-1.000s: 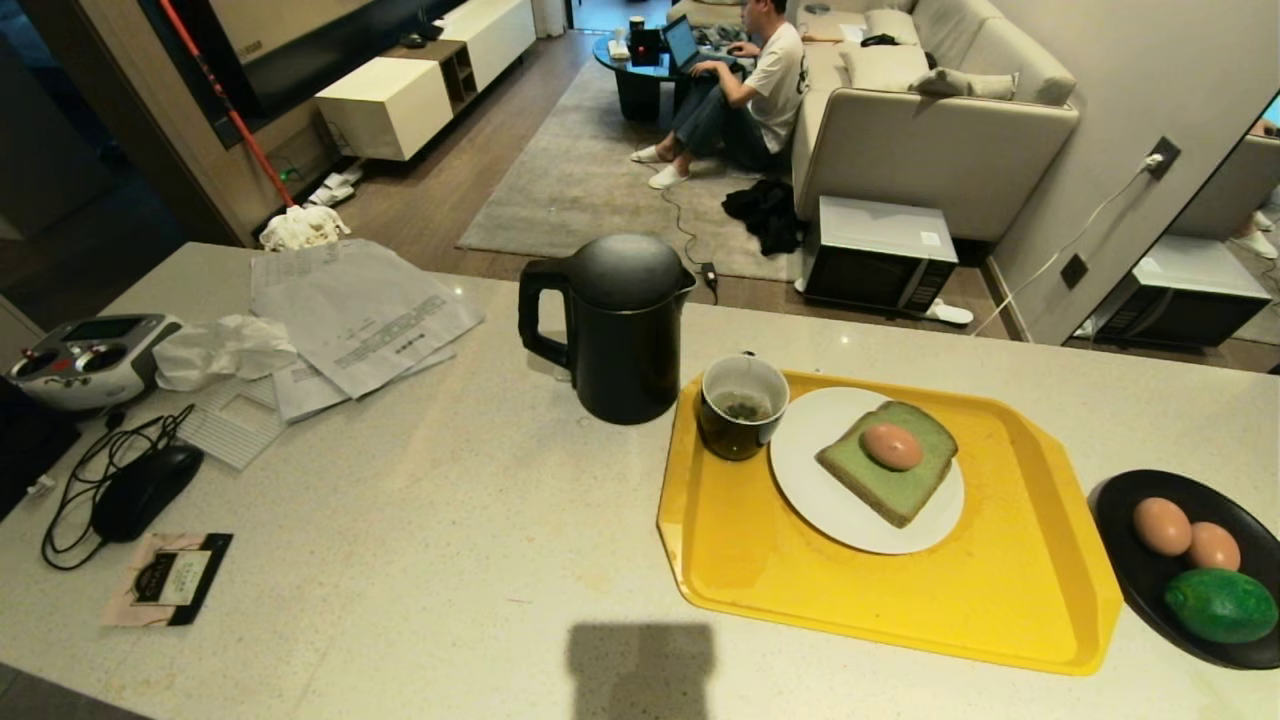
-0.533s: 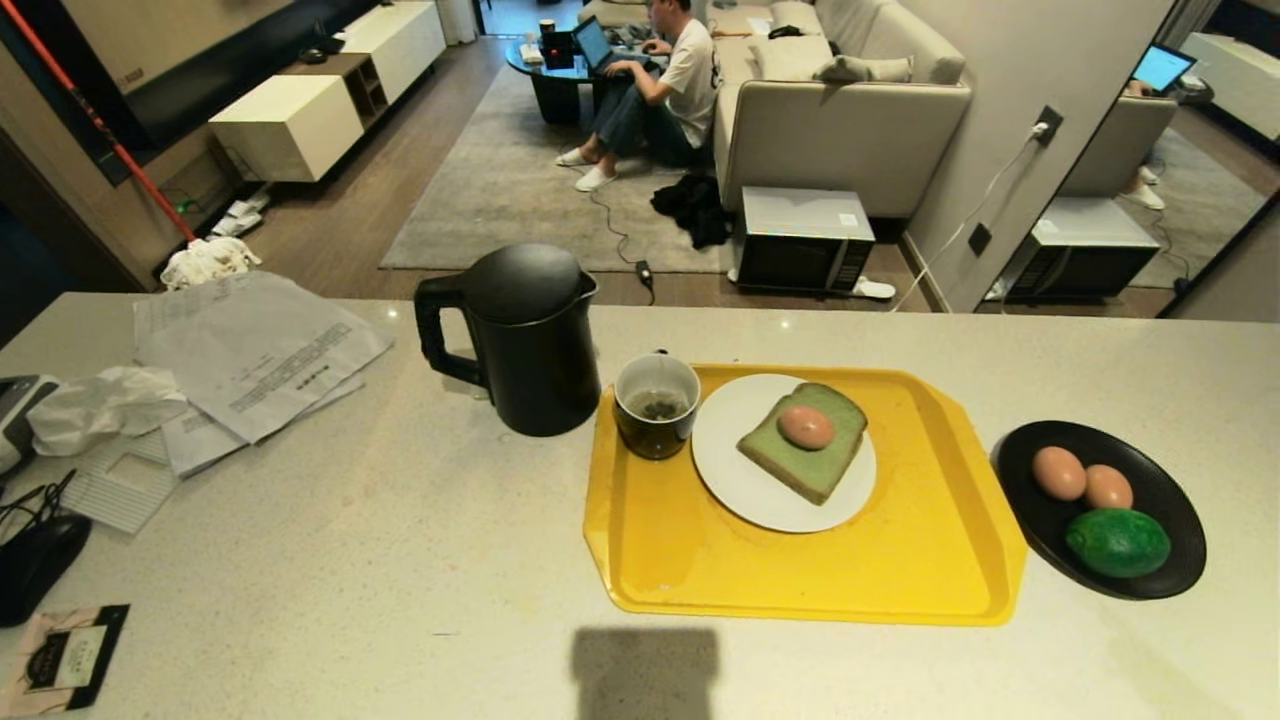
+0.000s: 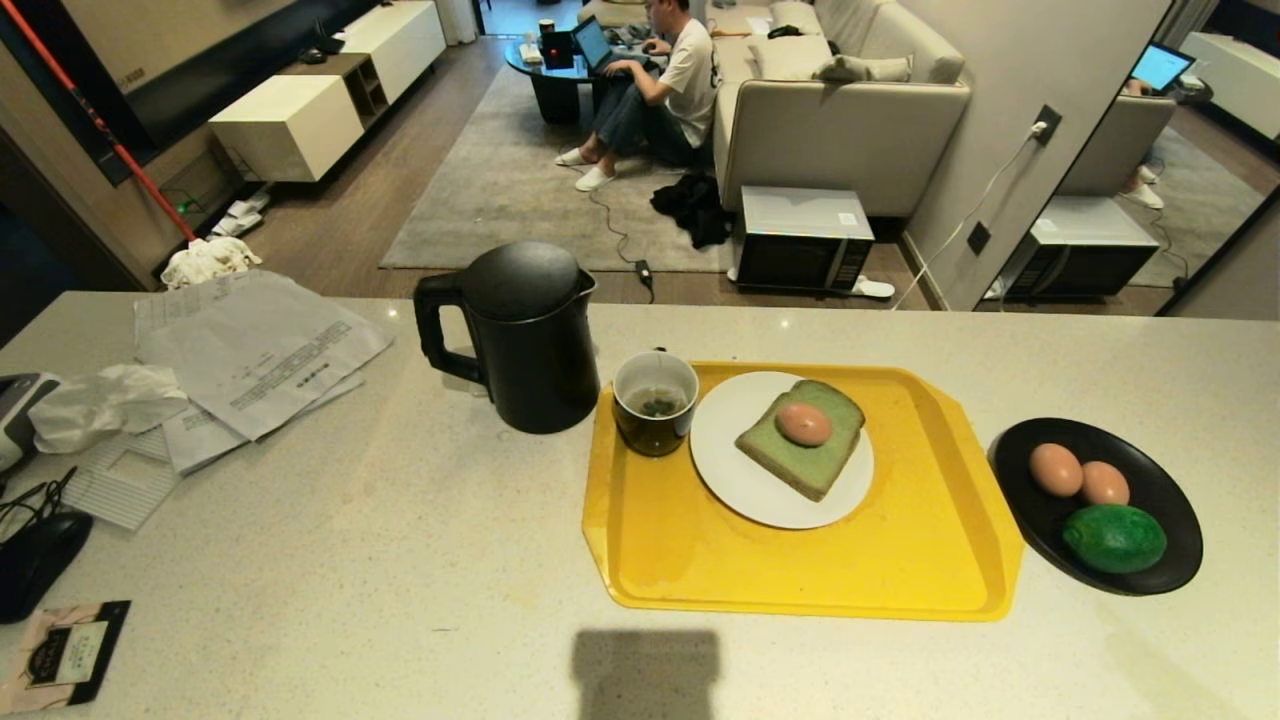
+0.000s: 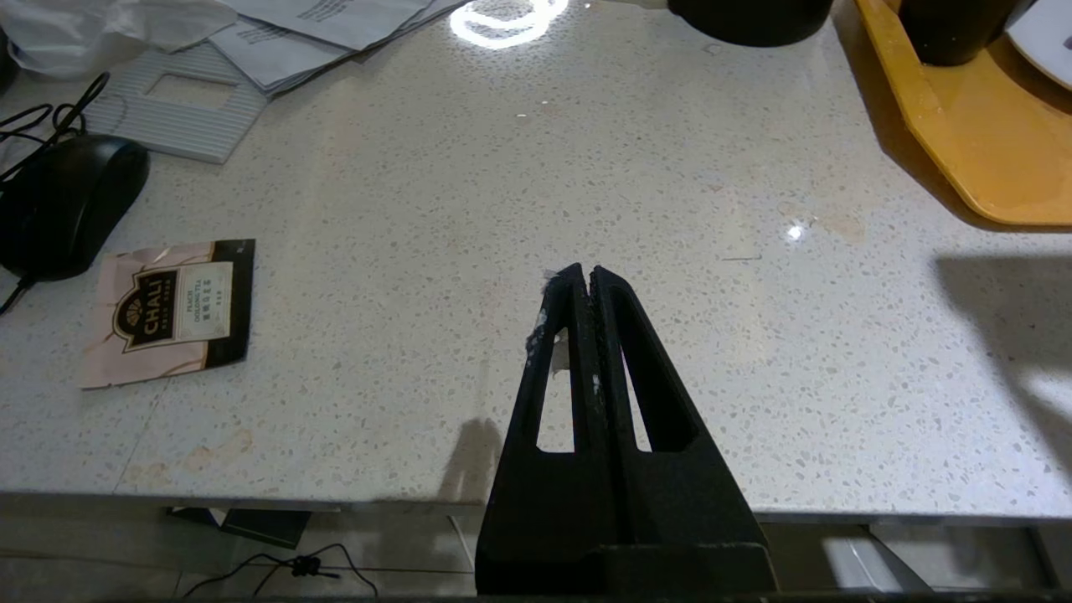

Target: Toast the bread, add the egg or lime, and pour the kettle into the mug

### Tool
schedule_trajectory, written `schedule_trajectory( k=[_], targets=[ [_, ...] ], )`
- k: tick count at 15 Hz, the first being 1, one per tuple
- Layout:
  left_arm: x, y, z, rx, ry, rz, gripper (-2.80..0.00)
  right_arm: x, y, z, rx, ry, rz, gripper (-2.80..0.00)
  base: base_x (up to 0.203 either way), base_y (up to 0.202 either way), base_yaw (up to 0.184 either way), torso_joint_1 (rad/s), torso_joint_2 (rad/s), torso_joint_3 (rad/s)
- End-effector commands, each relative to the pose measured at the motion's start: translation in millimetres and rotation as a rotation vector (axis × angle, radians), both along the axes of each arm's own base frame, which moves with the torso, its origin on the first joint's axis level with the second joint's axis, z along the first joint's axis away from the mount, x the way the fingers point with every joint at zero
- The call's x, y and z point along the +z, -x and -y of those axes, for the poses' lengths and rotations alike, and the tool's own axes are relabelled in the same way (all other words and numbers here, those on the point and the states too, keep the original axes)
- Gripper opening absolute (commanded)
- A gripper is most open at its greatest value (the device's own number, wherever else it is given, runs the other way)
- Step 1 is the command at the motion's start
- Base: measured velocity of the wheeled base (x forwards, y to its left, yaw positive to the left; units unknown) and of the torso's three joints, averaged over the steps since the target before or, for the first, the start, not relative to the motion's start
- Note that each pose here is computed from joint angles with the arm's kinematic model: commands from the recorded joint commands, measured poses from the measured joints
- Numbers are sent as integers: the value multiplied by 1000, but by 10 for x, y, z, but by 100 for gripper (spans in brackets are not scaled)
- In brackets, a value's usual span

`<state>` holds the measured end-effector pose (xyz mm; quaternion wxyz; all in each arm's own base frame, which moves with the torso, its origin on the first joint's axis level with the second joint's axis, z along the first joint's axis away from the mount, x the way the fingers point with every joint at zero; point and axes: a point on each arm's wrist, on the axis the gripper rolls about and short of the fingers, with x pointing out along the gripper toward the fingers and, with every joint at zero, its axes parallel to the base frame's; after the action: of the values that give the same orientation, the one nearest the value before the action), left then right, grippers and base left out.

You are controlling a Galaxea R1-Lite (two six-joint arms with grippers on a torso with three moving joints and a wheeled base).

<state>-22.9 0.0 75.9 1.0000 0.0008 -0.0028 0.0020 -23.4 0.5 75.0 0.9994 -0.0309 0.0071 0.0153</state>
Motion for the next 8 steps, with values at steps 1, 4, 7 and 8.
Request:
schedule_trajectory(
  k=[1,4,7,8],
  targets=[
    [1,-1,0,1,0,-1,-280,0,-1,0,2,1,-1,-280,0,0,0,0,0,0],
    [1,-1,0,1,0,-1,-280,2,0,0,1,1,0,-280,0,0,0,0,0,0],
    [2,-1,0,1,0,0,-280,-2,-1,0,2,1,-2,-280,0,0,0,0,0,0],
    [1,-1,0,1,0,-1,-280,-1,-1,0,2,1,-1,-280,0,0,0,0,0,0]
  ],
)
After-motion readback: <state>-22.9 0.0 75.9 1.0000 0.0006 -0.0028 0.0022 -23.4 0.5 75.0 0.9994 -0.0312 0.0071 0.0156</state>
